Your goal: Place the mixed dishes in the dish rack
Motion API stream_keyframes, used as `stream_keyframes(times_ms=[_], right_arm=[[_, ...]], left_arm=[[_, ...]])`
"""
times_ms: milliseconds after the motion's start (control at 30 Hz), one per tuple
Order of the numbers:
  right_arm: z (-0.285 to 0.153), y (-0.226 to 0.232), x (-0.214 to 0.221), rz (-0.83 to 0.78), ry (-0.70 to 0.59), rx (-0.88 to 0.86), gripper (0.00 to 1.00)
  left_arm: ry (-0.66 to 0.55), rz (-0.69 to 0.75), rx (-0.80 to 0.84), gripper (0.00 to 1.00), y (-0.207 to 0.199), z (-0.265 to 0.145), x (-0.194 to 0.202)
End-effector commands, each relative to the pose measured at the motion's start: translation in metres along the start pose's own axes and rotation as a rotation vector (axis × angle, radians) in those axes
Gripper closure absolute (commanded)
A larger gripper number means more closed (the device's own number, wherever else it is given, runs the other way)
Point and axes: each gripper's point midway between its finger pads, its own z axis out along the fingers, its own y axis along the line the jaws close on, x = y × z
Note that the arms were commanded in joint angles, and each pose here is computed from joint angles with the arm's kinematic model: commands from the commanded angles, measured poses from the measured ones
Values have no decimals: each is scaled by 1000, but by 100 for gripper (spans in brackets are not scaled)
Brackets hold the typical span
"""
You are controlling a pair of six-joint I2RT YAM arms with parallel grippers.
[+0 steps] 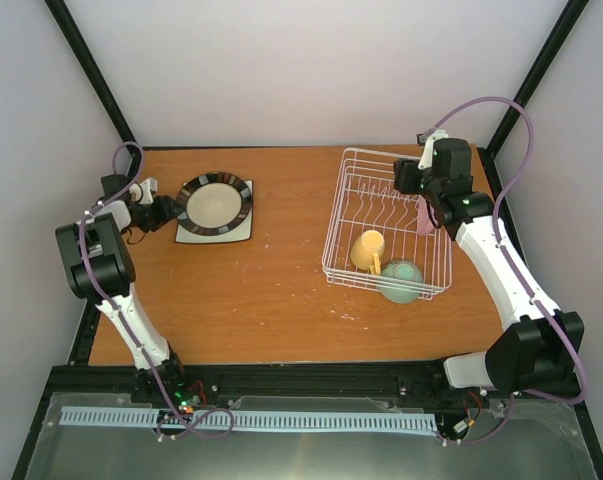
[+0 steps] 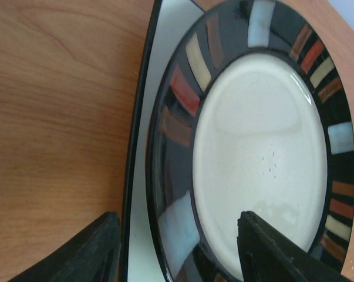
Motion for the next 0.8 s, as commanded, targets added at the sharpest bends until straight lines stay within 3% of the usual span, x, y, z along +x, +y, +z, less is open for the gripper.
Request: stream_keyframes(times_ms=[0, 200, 467, 767], right_arm=[[-10, 4, -21, -6, -66, -22, 36], [-6, 4, -18, -6, -51, -22, 36], [-4, 5, -17, -10, -42, -27, 36], [-1, 8, -14, -9, -33, -39, 36]], left_arm=[[-41, 17, 27, 47, -3, 2, -25], [-29, 10, 56, 59, -2, 11, -31], [0, -4, 71, 68, 5, 24, -26], [-5, 10, 66, 94, 4, 22, -29]])
